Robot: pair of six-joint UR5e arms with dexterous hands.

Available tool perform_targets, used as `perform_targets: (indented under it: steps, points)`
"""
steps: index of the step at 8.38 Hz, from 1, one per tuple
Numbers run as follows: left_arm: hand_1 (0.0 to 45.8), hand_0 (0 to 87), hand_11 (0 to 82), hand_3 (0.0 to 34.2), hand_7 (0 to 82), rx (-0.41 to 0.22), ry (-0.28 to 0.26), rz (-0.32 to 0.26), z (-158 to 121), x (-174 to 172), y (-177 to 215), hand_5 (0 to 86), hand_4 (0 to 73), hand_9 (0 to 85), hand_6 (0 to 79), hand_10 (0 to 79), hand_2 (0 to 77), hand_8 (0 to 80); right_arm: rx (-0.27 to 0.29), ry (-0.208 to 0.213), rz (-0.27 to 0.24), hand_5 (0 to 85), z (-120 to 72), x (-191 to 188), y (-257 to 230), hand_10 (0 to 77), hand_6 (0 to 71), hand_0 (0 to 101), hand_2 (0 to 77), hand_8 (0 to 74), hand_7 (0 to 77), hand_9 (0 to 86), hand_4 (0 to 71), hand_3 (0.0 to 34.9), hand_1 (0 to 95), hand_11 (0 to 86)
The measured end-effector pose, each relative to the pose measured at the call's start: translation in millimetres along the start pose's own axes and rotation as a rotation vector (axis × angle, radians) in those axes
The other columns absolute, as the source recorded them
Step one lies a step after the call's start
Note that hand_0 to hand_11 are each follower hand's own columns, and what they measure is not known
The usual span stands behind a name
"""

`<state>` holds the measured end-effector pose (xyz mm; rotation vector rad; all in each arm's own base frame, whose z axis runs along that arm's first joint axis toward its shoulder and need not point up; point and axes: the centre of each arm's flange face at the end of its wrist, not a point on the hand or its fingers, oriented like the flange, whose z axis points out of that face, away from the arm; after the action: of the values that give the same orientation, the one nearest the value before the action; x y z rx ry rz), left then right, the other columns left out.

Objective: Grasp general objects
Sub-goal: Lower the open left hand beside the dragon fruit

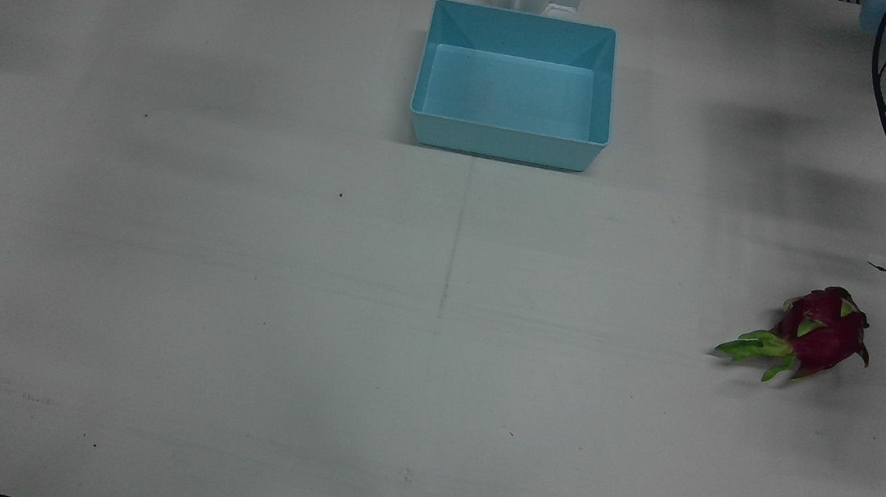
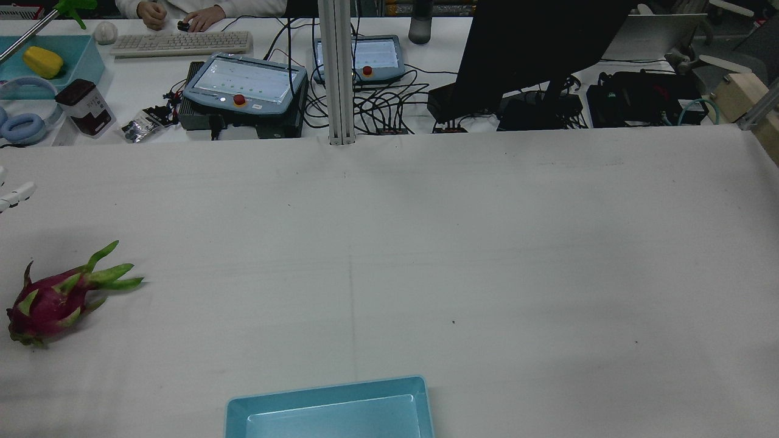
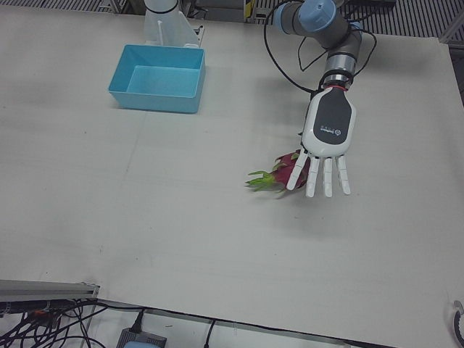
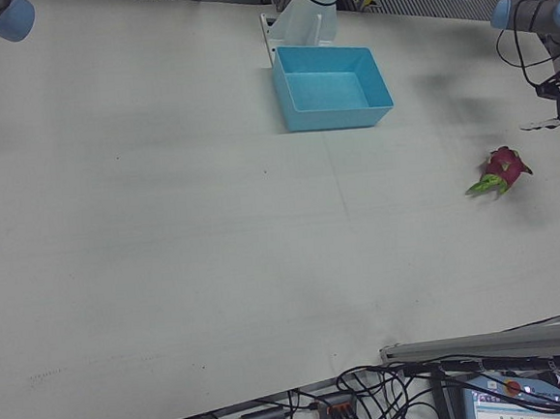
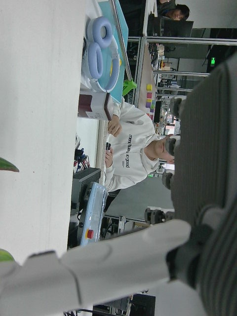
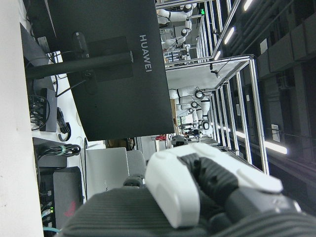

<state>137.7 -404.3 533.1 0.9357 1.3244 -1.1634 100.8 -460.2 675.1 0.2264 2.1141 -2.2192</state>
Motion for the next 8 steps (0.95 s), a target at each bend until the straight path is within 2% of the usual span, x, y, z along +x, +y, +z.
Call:
perform_targets:
  steps: [1, 4, 8]
  points:
    - [0.0, 51.1, 0.5, 17.2, 1.1, 0.002, -0.019, -0.018, -2, -4, 5, 2.2, 1.6, 0.5, 0.0, 0.5, 1.6, 1.1, 0.0, 0.0, 0.0, 0.0, 0.0, 0, 0, 0.0, 0.0, 0, 77.4, 0.0, 0.0, 0.5, 0.0, 0.0, 94.9, 0.5]
    - [0.0, 51.2, 0.5, 15.3, 1.1, -0.007, -0.049, -0.076, -6, -14, 28, 2.2, 3.3, 0.5, 0.0, 0.5, 1.6, 1.1, 0.0, 0.0, 0.0, 0.0, 0.0, 0, 0, 0.0, 0.0, 0, 77.4, 0.0, 0.0, 0.5, 0.0, 0.0, 94.9, 0.5]
    - [0.0, 51.2, 0.5, 13.6, 1.1, 0.057, -0.094, -0.104, -5, -37, 27, 2.2, 3.8, 0.5, 0.0, 0.5, 1.6, 1.1, 0.0, 0.0, 0.0, 0.0, 0.0, 0, 0, 0.0, 0.0, 0, 77.4, 0.0, 0.0, 0.5, 0.0, 0.0, 94.9, 0.5]
